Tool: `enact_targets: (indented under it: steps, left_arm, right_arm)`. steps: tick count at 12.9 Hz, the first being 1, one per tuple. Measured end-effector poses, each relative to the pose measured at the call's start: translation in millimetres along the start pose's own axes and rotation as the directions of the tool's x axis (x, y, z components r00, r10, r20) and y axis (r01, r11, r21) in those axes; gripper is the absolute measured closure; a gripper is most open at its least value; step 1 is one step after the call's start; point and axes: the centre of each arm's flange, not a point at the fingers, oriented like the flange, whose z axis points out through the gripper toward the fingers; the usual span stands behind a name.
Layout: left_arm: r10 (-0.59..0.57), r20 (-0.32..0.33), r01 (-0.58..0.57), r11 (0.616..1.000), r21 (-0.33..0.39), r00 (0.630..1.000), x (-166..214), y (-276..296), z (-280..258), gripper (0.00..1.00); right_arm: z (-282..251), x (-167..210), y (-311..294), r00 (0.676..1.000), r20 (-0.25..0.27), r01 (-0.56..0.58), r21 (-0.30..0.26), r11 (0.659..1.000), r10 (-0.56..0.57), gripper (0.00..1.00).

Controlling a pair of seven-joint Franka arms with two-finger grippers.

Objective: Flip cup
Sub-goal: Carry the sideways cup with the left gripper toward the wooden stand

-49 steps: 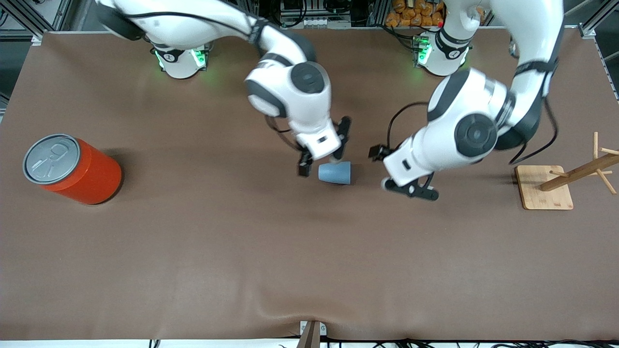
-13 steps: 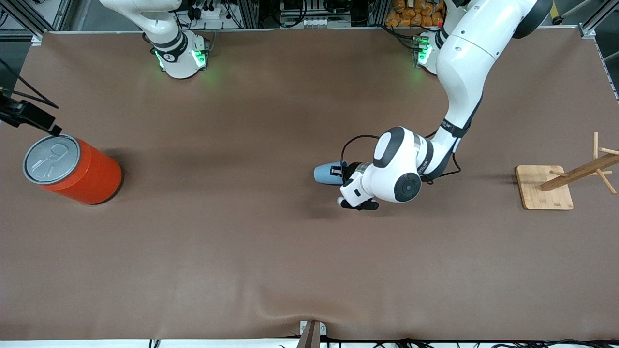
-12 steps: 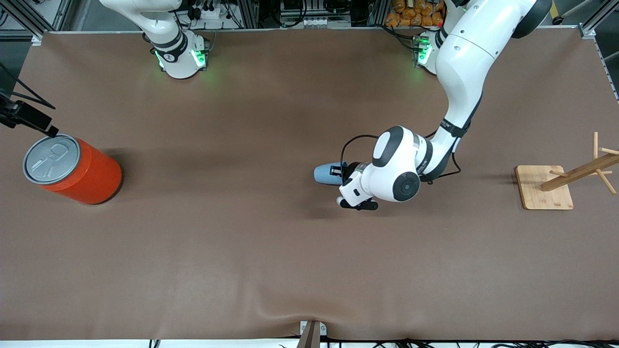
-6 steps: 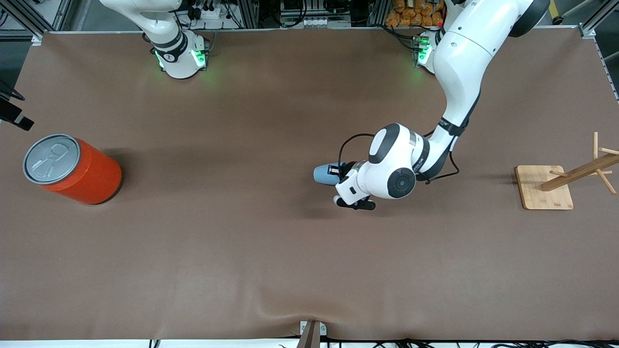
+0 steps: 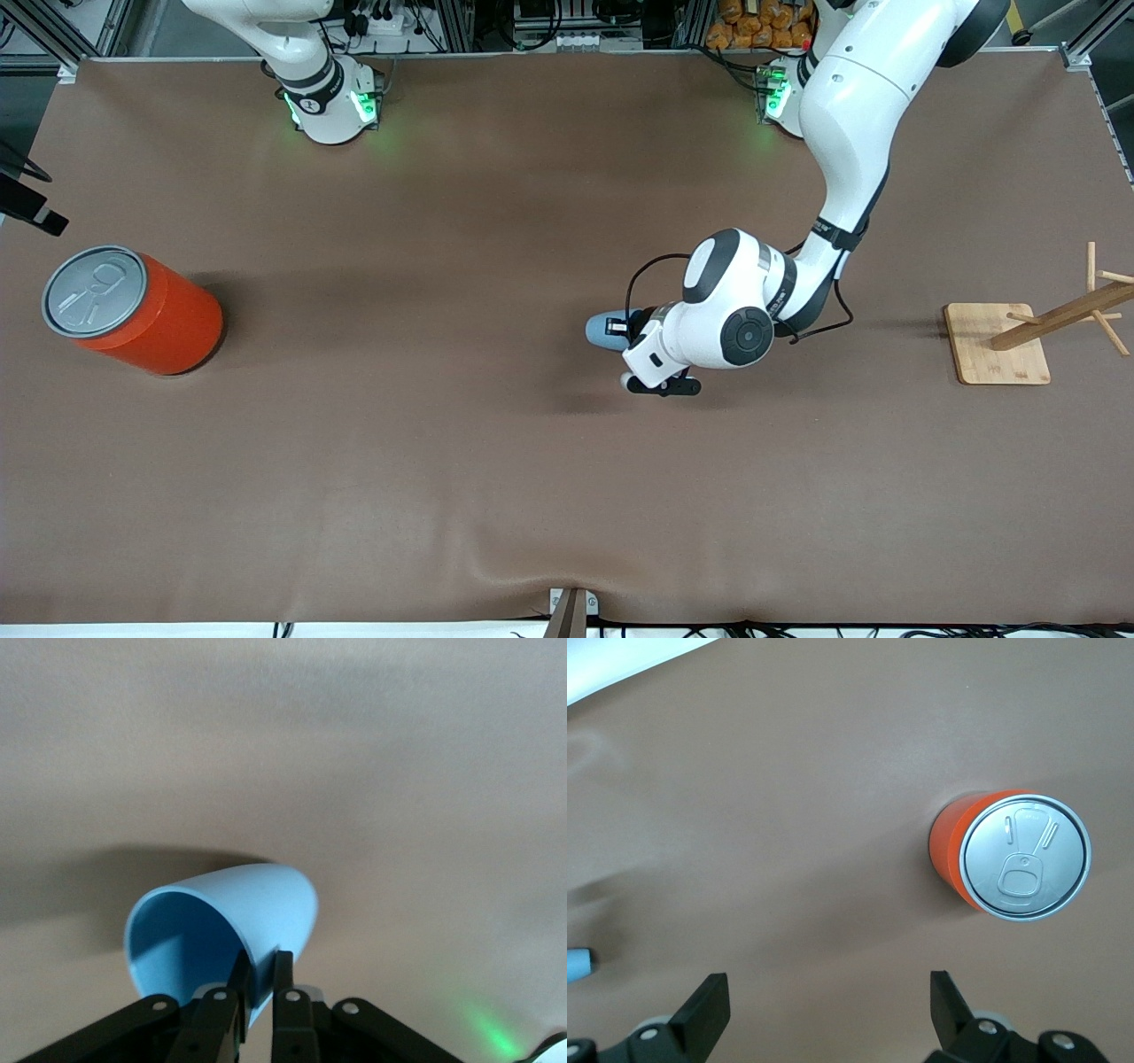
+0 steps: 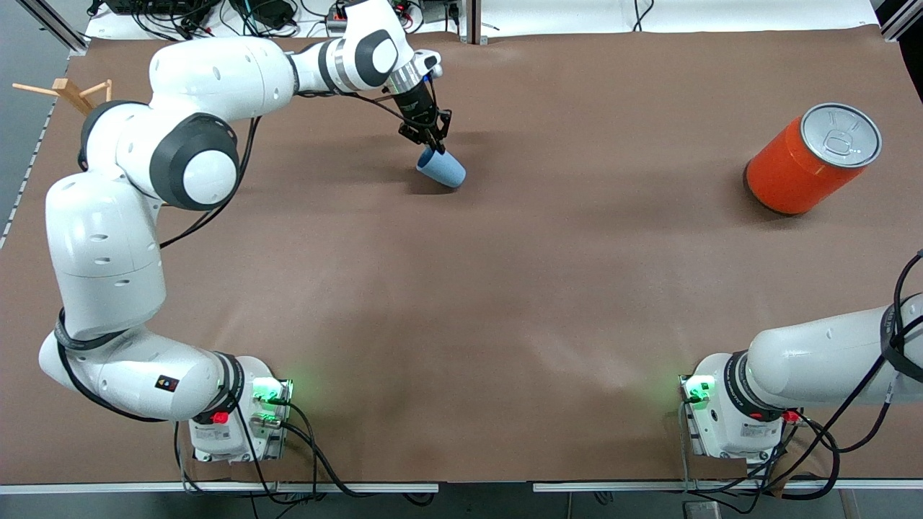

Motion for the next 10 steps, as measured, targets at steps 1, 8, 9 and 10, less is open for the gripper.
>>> enact_targets:
  steps: [1,8,9,10]
  left_arm:
    - [-0.003,-0.011,0.003,1.0,-0.002,1.0,0.2,1.3,-6.5,0.93]
    - [-0.052,-0.156,0.065,0.995,0.08,0.986,5.2,-12.1,-71.7,0.95]
    - [-0.063,-0.19,0.087,0.989,0.123,0.98,8.4,-19.8,-79.0,0.95]
    - [-0.073,-0.226,0.112,0.98,0.165,0.971,13.9,-32.5,-88.5,0.95]
  right_arm:
    - [-0.4,-0.1,-0.1,1.0,-0.001,0.0,0.0,1.0,0.0,0.0]
    - [-5.7,-10.9,-3.2,1.0,0.006,0.011,0.001,1.0,-0.011,0.0]
    - [-4.5,-13.1,-4.8,1.0,0.005,0.015,0.002,1.0,-0.015,0.0]
    - [-3.2,-15.8,-7.0,1.0,-0.003,0.02,0.005,1.0,-0.02,0.0]
